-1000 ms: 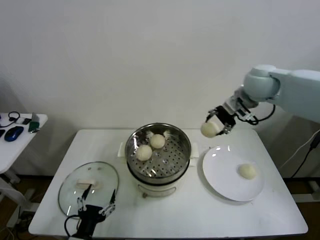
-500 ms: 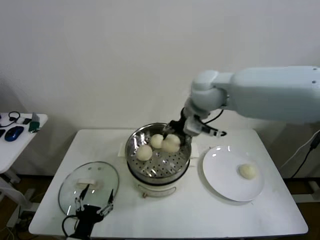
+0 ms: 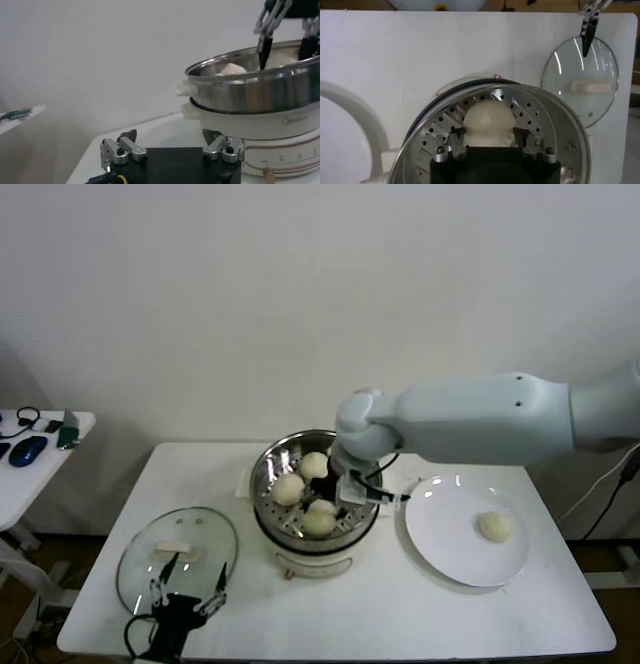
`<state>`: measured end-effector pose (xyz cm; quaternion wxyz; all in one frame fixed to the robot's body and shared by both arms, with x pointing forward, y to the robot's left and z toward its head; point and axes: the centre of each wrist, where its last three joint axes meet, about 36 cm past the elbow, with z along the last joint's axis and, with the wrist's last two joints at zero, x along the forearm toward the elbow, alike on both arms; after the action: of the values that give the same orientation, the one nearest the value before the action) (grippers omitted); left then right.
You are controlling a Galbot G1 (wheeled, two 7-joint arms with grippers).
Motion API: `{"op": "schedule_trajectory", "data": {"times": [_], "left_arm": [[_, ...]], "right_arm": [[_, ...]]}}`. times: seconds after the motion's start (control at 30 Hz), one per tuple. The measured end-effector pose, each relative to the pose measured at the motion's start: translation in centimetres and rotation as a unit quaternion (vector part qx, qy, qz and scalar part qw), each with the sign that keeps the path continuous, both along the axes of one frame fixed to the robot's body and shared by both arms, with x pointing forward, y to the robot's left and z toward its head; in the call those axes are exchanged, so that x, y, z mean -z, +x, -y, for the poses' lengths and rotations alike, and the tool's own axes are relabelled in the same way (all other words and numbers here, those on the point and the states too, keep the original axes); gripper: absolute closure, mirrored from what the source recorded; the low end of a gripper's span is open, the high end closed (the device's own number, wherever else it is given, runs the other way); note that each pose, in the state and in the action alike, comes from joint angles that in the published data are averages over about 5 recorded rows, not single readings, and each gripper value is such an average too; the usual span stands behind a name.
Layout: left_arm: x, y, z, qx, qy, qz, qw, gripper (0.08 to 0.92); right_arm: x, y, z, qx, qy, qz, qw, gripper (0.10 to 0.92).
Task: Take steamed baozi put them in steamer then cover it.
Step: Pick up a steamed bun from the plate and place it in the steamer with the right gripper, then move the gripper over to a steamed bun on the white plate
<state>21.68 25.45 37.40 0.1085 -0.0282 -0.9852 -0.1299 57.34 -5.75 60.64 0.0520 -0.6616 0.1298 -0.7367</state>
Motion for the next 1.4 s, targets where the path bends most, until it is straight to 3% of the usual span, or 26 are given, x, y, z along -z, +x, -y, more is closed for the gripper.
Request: {"op": "schedule_trajectory", "data": {"times": [0.23,0.5,0.7,0.87,1.1,1.4], "left_arm": [[0.0,0.0,-0.1,0.000,0.001,0.000,1.000,0.177],[0.0,0.0,0.0,0.001,0.000,0.001,1.000,0.177],[-0.1,0.1,0.1,0.003,0.000,0.003,1.000,0.177],[-0.3,0.1,0.3,0.006,0.000,0.004,1.000,0.177],[-0.4,0.5,0.2,0.006,0.000,0.009,1.000,0.177],[-0.3,0.5,0.1,0.002,0.000,0.008,1.000,0.177]], "right_arm": [[0.9,0.6,-0.4,-0.001,0.004,0.002,1.000,0.335],[0.4,1.1,0.1,0.001,0.013,-0.001,1.000,0.204],[-2.7,2.5,2.7,0.040,0.012,-0.003,0.999,0.200],[-7.0,4.1,7.6,0.151,0.016,-0.013,0.988,0.200],[-10.8,5.0,19.0,0.370,0.020,-0.028,0.928,0.199],[-5.5,2.4,31.8,0.552,0.028,-0.061,0.831,0.200]]}}
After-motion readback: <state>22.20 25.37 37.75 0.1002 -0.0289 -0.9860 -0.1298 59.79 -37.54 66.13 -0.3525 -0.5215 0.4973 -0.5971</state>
